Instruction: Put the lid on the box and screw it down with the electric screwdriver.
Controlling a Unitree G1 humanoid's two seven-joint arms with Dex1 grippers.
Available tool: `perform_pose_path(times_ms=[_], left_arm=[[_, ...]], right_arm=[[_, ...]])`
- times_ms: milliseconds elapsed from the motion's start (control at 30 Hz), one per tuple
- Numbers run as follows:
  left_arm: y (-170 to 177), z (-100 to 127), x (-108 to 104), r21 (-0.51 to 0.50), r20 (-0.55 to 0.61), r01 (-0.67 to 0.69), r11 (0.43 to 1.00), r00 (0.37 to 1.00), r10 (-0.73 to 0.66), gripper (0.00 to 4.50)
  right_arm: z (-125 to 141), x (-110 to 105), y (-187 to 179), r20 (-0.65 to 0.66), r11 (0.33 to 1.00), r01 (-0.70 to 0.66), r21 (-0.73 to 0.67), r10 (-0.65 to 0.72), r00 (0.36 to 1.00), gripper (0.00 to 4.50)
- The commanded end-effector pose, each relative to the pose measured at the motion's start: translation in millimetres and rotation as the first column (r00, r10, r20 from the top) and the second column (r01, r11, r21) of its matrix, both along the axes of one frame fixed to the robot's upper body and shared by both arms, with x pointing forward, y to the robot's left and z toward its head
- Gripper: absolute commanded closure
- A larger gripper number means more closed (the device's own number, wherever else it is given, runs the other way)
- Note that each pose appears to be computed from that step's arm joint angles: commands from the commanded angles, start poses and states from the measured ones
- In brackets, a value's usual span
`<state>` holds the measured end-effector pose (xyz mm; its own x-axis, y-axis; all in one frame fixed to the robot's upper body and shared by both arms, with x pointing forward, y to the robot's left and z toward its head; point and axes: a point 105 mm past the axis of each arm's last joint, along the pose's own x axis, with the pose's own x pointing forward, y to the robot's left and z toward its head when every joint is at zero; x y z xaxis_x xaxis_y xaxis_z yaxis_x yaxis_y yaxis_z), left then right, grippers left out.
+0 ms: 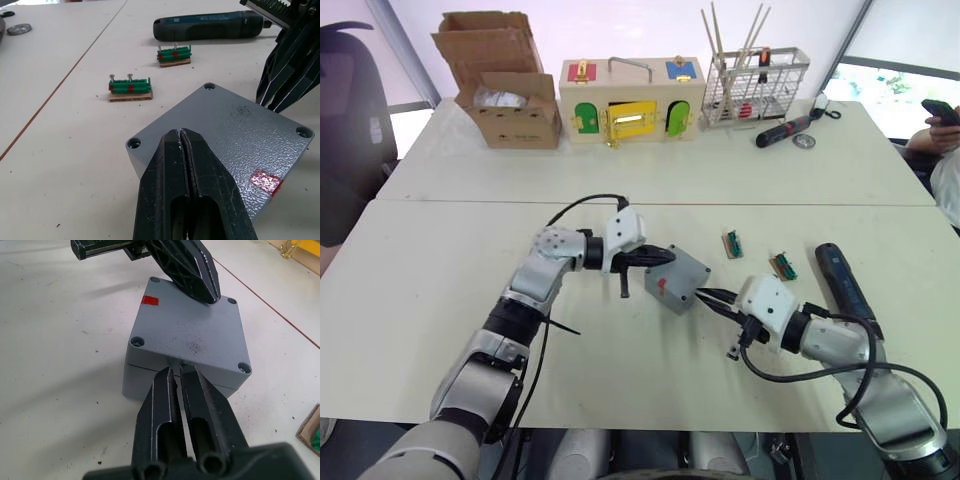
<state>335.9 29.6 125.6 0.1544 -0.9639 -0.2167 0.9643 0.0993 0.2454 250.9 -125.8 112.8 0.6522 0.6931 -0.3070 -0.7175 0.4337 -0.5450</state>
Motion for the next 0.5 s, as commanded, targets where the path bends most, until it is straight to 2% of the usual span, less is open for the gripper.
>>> perform_pose_path(times_ms=[33,200,333,433,500], left_arm=[[1.8,-4.3,-1.2,0.014,-0.038,-0.003,1.0,0.999,0.004,4.5],[-4.7,20.1,-9.5,-0.07,-0.043,0.05,0.996,0.998,-0.053,4.5],[-4.6,51.0,-15.4,-0.172,-0.099,0.082,0.982,0.99,-0.1,4.5],[8.1,79.4,-0.1,-0.261,-0.124,-0.005,0.965,0.992,-0.028,4.5],[21.5,83.8,17.8,-0.272,-0.135,-0.11,0.956,0.988,0.075,4.5]], right_arm=[[6.8,-1.0,6.2,0.027,0.999,-0.027,0.016,0.027,0.999,4.33],[5.6,-1.9,5.7,0.018,1.0,-0.028,0.014,0.028,0.999,4.33],[6.7,-1.8,1.8,0.02,1.0,-0.016,0.008,0.016,1.0,4.33],[12.6,-2.3,-4.6,0.017,1.0,0.005,0.017,-0.005,1.0,4.33],[13.1,-4.8,-7.7,-0.005,1.0,0.015,0.024,-0.015,1.0,4.33]])
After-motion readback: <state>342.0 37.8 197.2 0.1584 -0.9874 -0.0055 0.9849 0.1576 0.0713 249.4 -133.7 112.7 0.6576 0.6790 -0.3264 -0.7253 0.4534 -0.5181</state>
